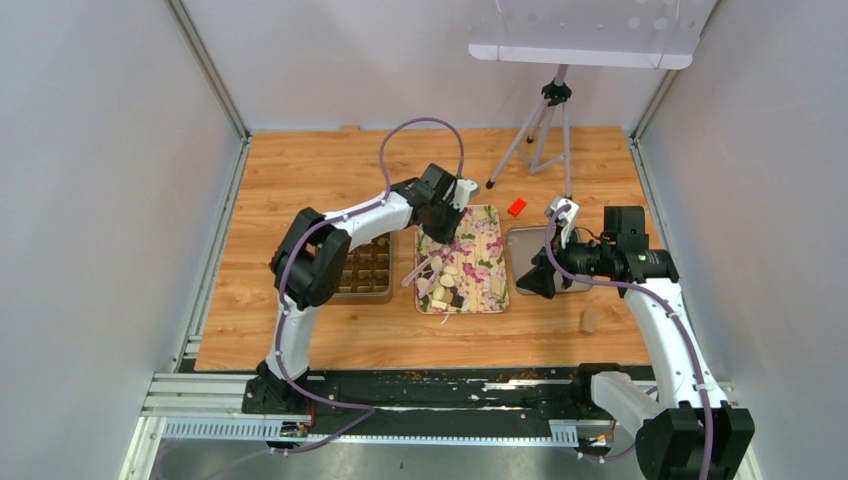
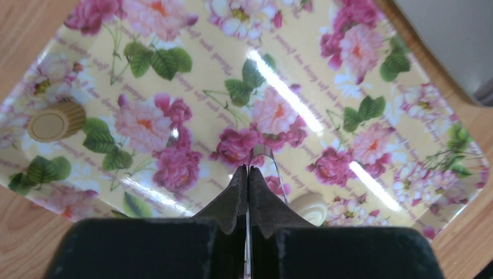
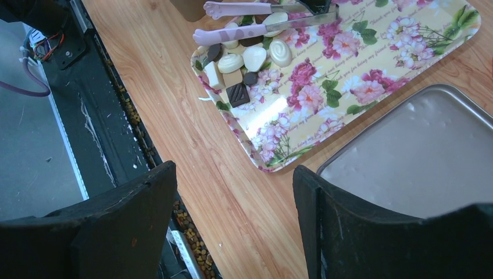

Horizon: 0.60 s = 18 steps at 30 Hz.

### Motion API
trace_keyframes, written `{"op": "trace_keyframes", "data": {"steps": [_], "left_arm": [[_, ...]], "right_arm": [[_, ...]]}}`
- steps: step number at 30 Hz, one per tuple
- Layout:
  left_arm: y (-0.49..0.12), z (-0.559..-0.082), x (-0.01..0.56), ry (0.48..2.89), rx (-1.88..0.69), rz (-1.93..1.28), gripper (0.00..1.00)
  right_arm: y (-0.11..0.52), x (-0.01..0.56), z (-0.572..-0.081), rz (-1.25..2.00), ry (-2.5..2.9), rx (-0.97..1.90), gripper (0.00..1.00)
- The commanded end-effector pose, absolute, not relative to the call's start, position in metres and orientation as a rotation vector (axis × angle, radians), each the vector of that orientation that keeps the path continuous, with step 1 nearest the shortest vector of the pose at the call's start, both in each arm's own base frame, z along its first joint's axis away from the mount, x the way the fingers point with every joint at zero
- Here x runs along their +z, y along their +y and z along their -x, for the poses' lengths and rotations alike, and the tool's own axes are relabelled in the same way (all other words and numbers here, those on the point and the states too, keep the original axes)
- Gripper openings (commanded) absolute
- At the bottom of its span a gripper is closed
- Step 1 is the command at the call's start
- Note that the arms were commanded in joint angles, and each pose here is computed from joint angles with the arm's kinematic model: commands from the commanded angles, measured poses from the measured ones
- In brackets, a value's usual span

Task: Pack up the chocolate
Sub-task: Pick up the clamp from the plate.

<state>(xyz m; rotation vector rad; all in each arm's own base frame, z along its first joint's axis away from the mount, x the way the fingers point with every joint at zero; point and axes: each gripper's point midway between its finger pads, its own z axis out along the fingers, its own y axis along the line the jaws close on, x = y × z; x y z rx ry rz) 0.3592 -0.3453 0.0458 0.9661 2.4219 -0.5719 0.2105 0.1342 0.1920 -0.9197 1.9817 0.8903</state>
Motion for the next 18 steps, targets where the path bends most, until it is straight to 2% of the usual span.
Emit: {"op": "trace_keyframes", "data": {"steps": [1,5,8,12,14,18], "left_arm": [[-0.361,-0.376,0.126,2.272,-0.727,-0.879,0.01],[-0.354,-0.379,0.170,2.202,-0.810,-0.811,0.00],[-0.351,-0.374,0.210,2.101,-0.970,-0.728,0.00],[-0.345,-0.373,0.279,1.828,-1.119,-0.574,0.00],[-0.342,-0.373,0.323,1.656,-1.172,-0.509,0.00],[-0.345,-0.370,0.375,1.534,-1.249,-0.460,0.00]], "right_arm": [[0.137,0.199,-0.215,0.927,1.933,0.906,0.72],[0.138,0.203,-0.222,0.919,1.924,0.898,0.70],[0.139,0.222,-0.241,0.829,1.900,0.887,0.68],[0.148,0.270,-0.284,0.634,1.799,0.935,0.68],[0.156,0.288,-0.296,0.576,1.776,1.030,0.69],[0.183,0.314,-0.302,0.611,1.734,1.188,0.75]]}}
